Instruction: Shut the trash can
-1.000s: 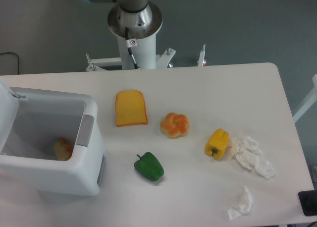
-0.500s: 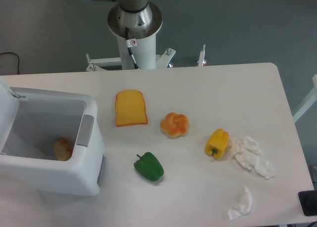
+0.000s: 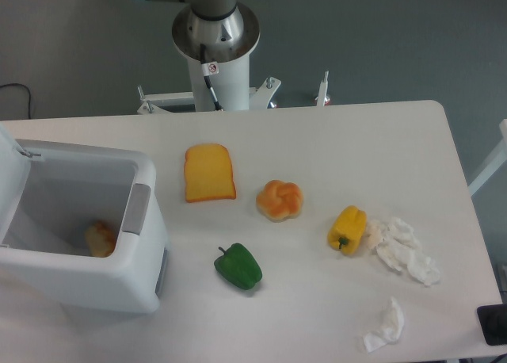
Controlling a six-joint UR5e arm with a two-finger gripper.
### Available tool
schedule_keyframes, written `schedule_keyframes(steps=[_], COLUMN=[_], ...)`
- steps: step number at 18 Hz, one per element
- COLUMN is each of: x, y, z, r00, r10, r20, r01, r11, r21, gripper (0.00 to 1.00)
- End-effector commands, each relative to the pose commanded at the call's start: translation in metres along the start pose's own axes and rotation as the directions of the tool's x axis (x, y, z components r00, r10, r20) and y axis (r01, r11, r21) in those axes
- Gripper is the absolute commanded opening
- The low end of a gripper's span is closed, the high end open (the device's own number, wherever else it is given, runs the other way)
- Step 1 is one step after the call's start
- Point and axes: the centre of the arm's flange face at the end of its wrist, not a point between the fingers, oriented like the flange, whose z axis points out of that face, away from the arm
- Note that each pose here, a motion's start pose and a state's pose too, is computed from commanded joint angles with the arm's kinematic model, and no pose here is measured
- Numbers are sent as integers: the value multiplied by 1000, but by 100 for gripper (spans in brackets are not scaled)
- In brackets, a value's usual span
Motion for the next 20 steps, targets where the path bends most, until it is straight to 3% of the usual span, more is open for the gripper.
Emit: schedule_keyframes(steps=[4, 8, 13, 17, 20], x=[-14, -28, -53, -68, -76], y=[0, 2, 5, 7, 12], z=[-10, -21, -41, -59, -61], r00=[999, 989, 956, 943, 917], r10=[-10, 0, -3, 12, 25], r20=[37, 151, 292, 333, 397], r01=[10, 0, 8, -9, -10], r11=[1000, 1000, 1000, 1000, 999], r21=[8, -3, -14, -11, -38], gripper=[100, 100, 100, 100, 100])
